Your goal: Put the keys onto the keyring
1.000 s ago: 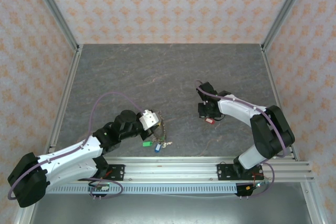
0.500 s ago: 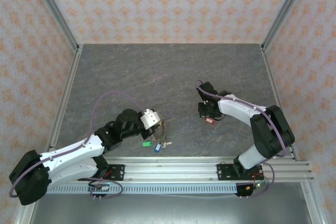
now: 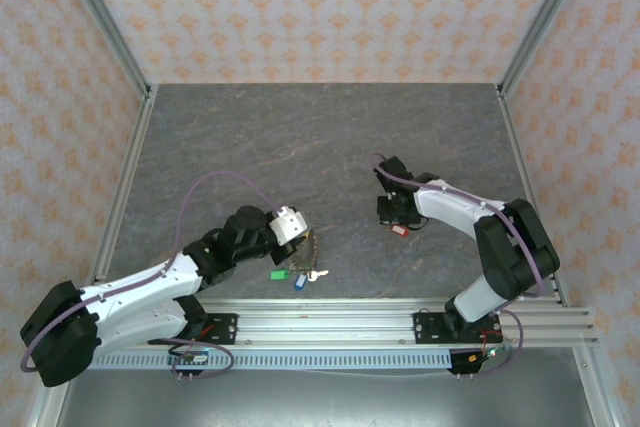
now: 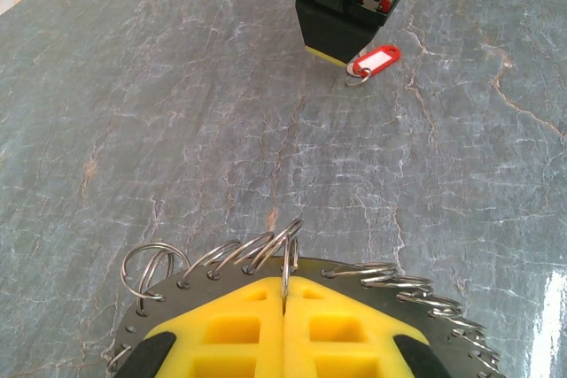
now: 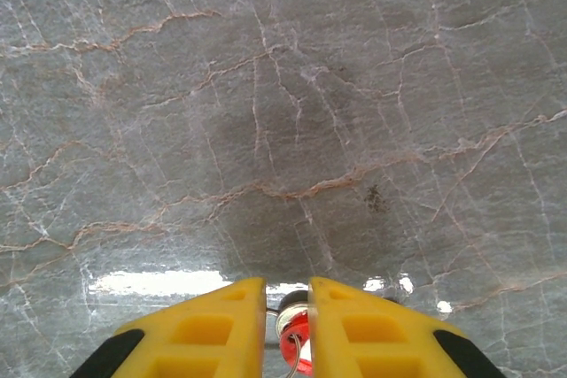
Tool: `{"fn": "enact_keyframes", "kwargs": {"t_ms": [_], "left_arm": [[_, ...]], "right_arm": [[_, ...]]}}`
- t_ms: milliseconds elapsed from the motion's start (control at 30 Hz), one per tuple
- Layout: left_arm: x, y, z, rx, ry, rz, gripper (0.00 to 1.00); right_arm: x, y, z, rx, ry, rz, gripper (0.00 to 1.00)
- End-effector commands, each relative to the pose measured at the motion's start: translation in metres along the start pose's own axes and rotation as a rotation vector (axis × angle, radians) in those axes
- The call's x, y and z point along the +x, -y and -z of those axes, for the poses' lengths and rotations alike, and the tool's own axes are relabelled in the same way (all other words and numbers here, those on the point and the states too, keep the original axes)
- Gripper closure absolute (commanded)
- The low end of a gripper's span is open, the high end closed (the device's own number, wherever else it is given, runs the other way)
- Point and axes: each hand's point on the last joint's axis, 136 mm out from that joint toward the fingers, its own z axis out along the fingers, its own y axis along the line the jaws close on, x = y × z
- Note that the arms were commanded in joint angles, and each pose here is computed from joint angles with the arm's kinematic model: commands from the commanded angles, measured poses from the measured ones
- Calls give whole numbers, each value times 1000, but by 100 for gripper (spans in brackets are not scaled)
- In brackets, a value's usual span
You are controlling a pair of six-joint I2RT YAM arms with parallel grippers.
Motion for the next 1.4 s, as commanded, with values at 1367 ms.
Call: {"fn": "enact_keyframes", "kwargs": {"t_ms": [1367], "left_arm": [[21,0,-17,20,-140,-13,100]], "right_arm": [[-11,-6,19,-81,110,5,81]]}}
